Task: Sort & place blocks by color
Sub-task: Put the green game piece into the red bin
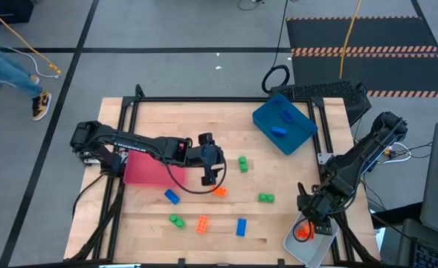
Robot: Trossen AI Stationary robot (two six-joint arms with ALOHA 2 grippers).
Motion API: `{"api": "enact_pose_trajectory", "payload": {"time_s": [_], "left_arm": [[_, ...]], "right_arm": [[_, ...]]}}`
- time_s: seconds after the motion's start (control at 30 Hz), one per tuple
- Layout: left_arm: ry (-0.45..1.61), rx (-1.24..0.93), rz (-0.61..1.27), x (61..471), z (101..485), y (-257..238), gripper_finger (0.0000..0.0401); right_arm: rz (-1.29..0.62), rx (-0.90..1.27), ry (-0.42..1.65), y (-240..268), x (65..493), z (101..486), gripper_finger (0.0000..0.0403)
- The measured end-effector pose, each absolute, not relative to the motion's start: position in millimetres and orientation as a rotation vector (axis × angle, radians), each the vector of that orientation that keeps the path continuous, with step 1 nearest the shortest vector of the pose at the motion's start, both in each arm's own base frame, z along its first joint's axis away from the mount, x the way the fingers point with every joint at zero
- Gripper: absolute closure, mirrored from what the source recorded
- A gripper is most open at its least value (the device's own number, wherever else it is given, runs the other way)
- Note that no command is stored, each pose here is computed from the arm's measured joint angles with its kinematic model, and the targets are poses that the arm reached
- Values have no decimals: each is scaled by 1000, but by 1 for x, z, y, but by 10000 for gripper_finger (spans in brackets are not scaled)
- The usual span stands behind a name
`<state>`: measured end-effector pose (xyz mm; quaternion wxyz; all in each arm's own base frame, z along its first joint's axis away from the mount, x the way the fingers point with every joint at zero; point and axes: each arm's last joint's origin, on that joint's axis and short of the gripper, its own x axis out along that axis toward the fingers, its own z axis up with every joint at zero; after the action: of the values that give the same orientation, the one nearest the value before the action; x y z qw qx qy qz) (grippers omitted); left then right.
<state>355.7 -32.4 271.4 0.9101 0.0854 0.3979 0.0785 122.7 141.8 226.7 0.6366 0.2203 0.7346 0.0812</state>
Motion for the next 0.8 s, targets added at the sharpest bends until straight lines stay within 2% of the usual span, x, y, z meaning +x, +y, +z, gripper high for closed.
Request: {"api": "enact_pose_trajectory", "payload": {"time_s": [0.2,0.57,0.7,0.8], "left_arm": [[838,173,155,354,270,-37,93],[774,136,161,364,268,-37,93],[784,137,157,364,267,-37,93],[788,137,157,363,267,-37,93]], "right_arm": [[214,498,1688,142,123,227,171],[267,505,1614,127,132,233,191],[304,548,1523,120,138,240,192],[386,529,1372,118,147,248,193]]}}
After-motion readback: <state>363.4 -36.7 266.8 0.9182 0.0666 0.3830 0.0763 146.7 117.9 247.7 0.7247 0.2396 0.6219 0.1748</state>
